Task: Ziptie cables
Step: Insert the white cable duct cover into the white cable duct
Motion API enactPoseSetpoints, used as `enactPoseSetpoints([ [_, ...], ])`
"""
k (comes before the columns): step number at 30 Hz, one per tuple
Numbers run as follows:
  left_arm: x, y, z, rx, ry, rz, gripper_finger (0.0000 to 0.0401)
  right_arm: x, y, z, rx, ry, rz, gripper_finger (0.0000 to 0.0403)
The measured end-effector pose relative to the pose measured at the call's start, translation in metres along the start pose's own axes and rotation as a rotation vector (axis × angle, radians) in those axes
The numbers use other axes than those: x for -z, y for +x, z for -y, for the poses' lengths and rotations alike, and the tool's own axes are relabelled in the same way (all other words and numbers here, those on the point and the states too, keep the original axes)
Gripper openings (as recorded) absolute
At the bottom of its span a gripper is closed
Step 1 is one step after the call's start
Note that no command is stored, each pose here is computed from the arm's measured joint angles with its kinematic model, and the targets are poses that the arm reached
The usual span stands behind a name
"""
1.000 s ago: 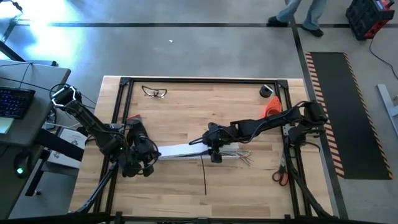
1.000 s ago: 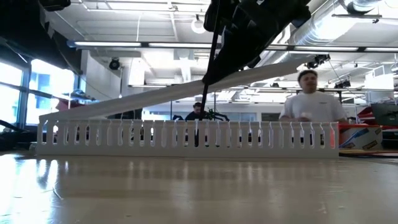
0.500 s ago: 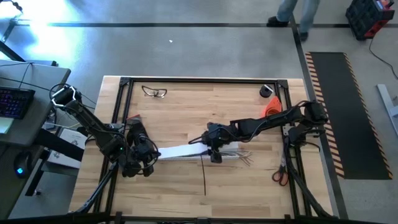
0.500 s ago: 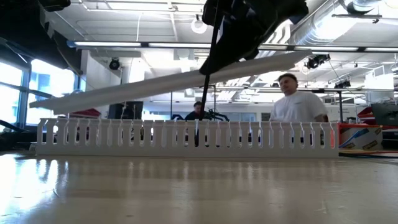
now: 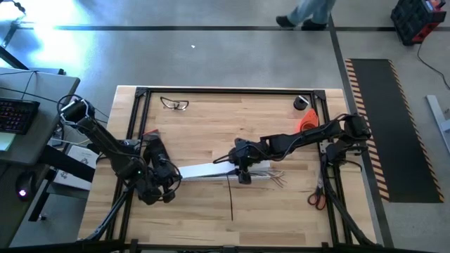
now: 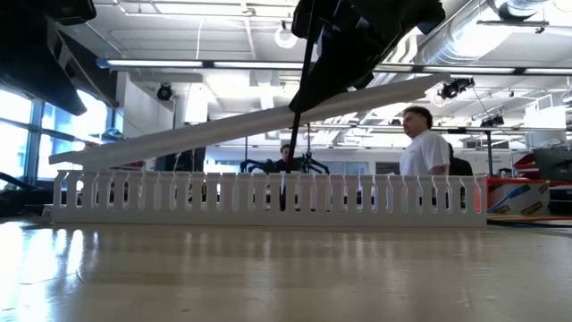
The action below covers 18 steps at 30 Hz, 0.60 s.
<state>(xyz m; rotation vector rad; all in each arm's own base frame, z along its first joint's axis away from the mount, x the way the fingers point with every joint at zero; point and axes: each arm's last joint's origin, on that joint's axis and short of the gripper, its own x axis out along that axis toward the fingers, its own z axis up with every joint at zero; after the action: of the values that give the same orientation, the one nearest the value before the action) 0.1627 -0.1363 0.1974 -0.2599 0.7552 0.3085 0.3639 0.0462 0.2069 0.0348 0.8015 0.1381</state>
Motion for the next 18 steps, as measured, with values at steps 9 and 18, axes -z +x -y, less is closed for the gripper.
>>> enactPoseSetpoints([
  [9, 0.0007, -0.0008, 0.0004, -0.011, 0.004, 0.024, 0.0, 0.0012, 0.0, 0.0007, 0.017, 0.002, -0.012, 0.0205],
  [18, 0.0004, -0.0008, 0.0002, -0.017, 0.012, 0.034, 0.0, -0.002, -0.0001, 0.0004, 0.013, 0.004, 0.02, 0.0205],
])
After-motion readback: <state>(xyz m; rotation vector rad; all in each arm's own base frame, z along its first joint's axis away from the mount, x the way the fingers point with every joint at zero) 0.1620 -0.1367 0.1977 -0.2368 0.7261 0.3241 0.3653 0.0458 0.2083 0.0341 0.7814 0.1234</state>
